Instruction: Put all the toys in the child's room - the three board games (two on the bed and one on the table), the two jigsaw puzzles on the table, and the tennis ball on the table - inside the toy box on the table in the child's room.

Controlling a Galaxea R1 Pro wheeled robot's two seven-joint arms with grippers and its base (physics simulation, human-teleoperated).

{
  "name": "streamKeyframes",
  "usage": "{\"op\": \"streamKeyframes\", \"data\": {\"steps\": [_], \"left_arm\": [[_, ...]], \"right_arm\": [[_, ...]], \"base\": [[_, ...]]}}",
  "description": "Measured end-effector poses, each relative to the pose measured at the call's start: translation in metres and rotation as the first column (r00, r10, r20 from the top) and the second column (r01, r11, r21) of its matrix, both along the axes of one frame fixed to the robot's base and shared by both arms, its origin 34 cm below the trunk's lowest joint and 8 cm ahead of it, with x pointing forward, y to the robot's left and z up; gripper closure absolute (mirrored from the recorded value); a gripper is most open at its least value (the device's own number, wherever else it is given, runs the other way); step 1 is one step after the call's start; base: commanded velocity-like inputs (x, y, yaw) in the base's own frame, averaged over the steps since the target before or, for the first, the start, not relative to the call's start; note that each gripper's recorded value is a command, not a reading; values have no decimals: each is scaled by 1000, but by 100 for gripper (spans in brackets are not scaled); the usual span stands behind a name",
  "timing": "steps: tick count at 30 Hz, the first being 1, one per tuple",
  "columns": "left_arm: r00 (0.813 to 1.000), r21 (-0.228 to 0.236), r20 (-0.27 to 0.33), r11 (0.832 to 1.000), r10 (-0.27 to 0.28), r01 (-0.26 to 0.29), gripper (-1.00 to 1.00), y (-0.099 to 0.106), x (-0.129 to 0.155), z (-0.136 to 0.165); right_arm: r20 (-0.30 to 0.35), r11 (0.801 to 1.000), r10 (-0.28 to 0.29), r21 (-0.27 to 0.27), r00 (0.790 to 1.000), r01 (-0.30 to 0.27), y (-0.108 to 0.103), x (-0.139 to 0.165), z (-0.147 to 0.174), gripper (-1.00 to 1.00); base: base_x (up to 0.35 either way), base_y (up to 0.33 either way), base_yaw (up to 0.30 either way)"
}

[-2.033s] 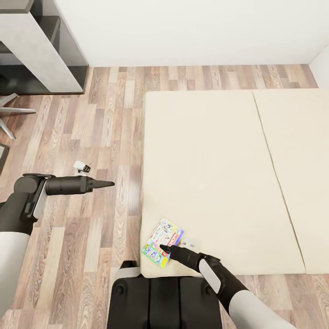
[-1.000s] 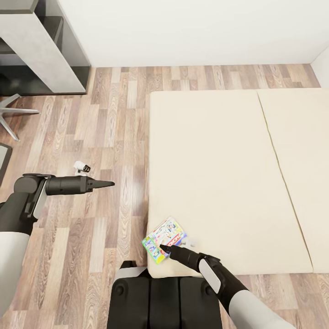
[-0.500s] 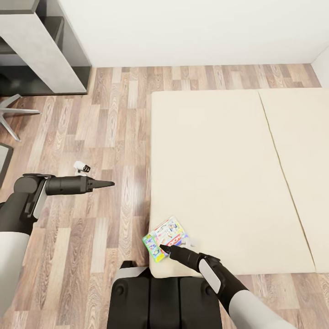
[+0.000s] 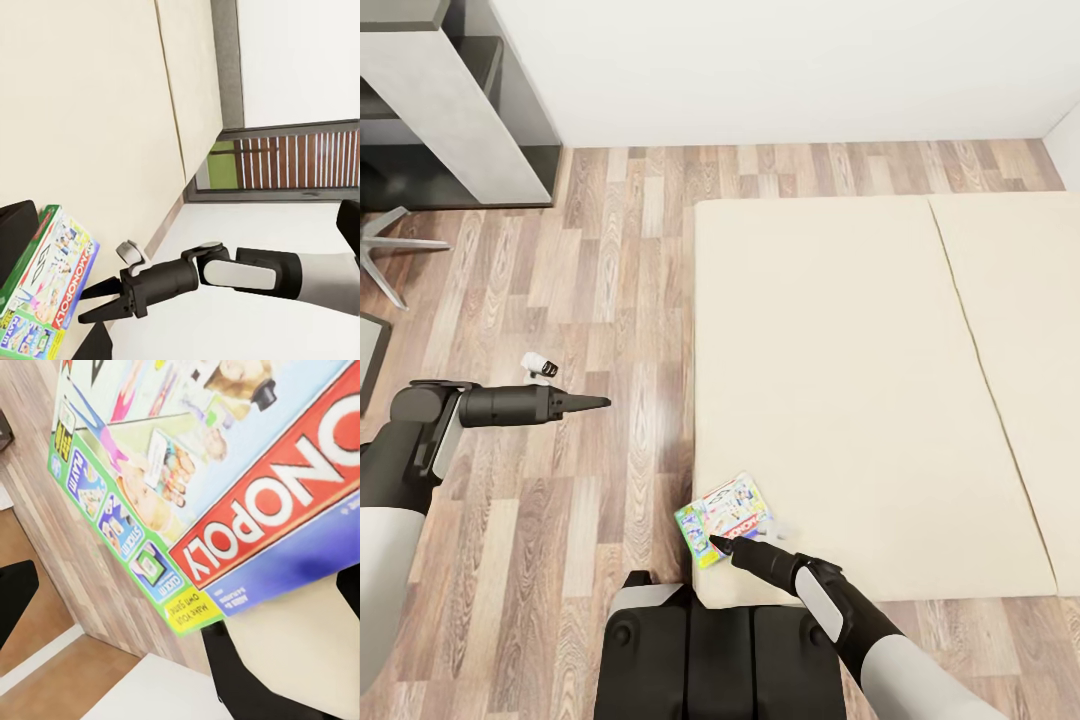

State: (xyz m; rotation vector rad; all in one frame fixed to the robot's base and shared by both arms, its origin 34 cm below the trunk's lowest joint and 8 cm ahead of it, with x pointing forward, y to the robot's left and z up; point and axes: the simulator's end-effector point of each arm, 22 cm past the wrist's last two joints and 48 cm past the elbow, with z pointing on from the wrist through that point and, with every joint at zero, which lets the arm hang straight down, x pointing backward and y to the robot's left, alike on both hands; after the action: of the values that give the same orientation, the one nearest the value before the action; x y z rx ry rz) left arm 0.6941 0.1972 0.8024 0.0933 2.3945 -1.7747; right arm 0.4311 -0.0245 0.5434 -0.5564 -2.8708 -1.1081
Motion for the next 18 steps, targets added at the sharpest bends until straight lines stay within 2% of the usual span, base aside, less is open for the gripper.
{"op": "streamKeyframes", "data": {"steps": [18], "left_arm": [[1000,0,1,1000,0,0,-100,0,0,0]], "right_arm": [[0,1000,0,0,1000,0,0,0,0,-100]], "base": [[0,1,0]]}}
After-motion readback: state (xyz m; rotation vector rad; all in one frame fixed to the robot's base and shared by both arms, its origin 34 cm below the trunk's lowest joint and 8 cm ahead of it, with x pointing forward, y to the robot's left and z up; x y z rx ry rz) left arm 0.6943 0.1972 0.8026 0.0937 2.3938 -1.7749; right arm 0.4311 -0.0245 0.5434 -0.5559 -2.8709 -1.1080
